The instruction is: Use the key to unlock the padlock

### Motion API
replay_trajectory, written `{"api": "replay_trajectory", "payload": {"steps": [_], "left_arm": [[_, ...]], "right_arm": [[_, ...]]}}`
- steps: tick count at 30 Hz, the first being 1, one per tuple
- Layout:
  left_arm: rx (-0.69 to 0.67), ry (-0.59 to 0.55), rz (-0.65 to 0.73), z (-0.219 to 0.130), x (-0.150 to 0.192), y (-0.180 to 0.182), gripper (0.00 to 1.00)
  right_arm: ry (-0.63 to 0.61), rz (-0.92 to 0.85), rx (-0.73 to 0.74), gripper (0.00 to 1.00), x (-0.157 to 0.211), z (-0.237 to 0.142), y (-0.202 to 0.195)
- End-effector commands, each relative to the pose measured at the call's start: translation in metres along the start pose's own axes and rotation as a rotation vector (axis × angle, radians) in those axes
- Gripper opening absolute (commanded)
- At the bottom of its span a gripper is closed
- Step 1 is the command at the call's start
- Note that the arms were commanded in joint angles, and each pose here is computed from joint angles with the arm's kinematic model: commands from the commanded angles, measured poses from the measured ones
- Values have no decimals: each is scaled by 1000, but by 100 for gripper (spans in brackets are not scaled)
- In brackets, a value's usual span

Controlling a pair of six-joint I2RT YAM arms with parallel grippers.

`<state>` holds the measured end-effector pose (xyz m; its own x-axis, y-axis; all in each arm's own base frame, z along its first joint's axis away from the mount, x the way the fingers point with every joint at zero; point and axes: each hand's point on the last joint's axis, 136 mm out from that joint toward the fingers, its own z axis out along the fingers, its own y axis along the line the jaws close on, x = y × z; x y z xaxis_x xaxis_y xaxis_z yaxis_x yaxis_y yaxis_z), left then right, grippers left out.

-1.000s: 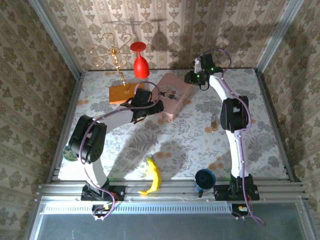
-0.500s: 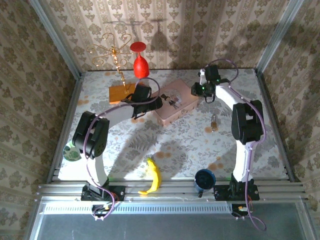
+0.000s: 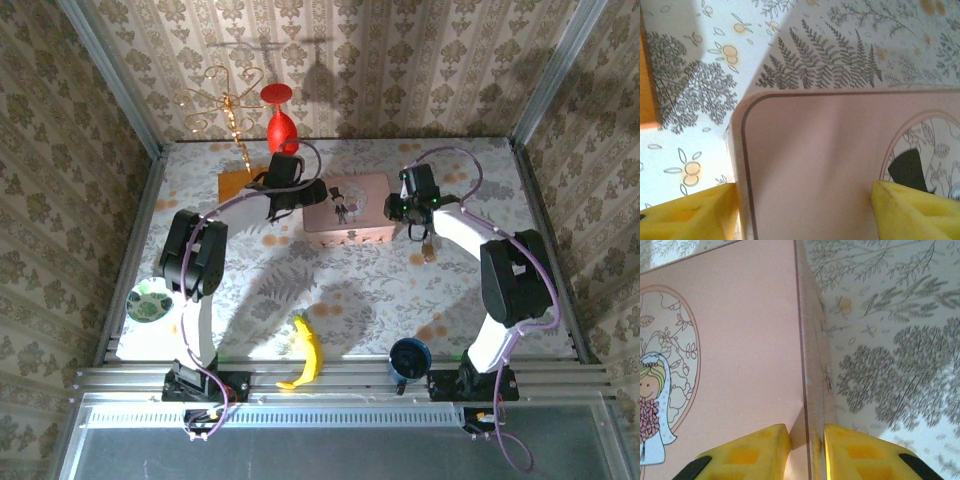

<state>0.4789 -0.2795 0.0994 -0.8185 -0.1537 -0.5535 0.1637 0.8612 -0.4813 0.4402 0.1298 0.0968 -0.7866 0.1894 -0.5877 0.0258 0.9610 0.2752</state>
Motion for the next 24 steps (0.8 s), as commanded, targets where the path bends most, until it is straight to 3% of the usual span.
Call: {"api": "replay_trajectory", "payload": {"steps": [1, 7, 13, 19, 24], "left_arm": [[82, 44, 25, 10, 3, -17, 70], [62, 55, 8, 8, 3, -13, 73], [47, -4, -4, -15, -6, -10, 79], [30, -116, 23, -76, -37, -13, 100], [-24, -219, 63, -135, -37, -8, 100]], "right_arm": [[249, 6, 104, 29, 92, 3, -8], [180, 30, 173, 49, 84, -4, -21], [104, 2, 240, 61, 44, -18, -30], [-28, 11, 265, 75, -1, -64, -43], [-166, 49, 264, 93, -15, -113, -66]]}}
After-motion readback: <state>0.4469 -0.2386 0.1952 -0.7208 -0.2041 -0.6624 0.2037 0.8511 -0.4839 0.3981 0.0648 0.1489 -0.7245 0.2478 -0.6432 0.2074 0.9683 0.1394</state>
